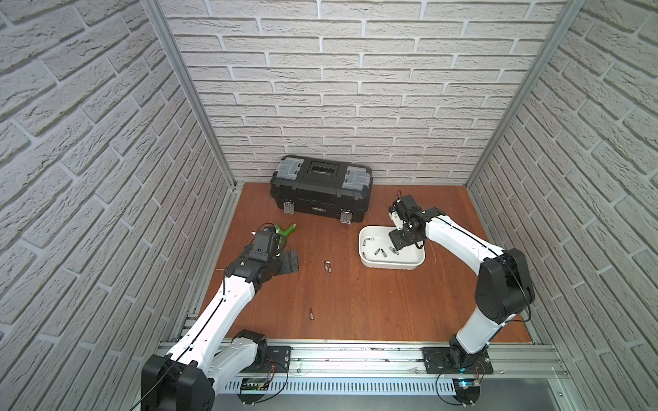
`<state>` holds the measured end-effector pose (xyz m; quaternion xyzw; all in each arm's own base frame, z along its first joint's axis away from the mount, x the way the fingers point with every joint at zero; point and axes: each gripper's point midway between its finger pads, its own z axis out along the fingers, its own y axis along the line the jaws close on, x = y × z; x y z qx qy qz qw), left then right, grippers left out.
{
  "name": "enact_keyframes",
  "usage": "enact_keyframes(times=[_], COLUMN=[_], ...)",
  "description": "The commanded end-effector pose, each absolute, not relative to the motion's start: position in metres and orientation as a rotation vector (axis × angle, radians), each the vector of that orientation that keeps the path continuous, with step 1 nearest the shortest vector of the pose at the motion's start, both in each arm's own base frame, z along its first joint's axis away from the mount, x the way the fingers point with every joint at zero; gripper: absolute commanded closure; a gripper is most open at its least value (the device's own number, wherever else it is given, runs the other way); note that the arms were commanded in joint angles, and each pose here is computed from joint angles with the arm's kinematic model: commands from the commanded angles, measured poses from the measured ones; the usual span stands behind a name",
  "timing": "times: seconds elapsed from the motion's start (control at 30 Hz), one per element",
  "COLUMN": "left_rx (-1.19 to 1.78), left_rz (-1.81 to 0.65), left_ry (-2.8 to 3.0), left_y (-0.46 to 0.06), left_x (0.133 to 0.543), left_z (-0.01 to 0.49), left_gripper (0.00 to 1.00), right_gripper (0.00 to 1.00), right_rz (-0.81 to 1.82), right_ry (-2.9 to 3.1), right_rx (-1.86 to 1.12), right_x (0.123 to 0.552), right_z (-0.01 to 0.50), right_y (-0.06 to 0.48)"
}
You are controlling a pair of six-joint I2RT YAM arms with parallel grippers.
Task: Put the bit on the desktop into the storage box
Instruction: Place the screwdriver bit in the storage box, then pick up the screwdriver bit from the center of the board.
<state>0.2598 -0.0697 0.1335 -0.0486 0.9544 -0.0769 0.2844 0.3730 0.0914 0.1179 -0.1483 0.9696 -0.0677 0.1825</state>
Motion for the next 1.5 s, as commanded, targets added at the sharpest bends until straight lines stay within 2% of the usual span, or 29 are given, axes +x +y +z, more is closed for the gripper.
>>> enact_keyframes(times=[0.0,0.3,0.57,1.03,1.47], left_rx=[-0.113,0.022,0.139,0.161,0.132], left_rz=[-0.232,-0.147,-0.034,-0.013,-0.055], left_ry=[2.617,2.78,2.877,2.999,3.072], left_y=[-0.08,-0.106,-0.125,-0.15,-0.156], left_x=[0.243,0.204,0.177,0.149,0.132], left_z=[0.131,0.104,0.092,0.049,0.02], left_gripper=[0.02,0.02,0.04,0.3,0.45], right_gripper=[0.26,0.0,0.02,0.02,0.02], right_rz=[-0.205,-0.217,-0.217,-0.239,-0.249], right_ry=[2.652,2.486,2.362,2.368,2.381], right_rx=[-0.351,-0.182,-0.012,0.009,0.014], right_x=[0.376,0.371,0.358,0.353,0.352], right_z=[0.14,0.178,0.206,0.2,0.191], right_y=[0.084,0.064,0.038,0.031,0.029])
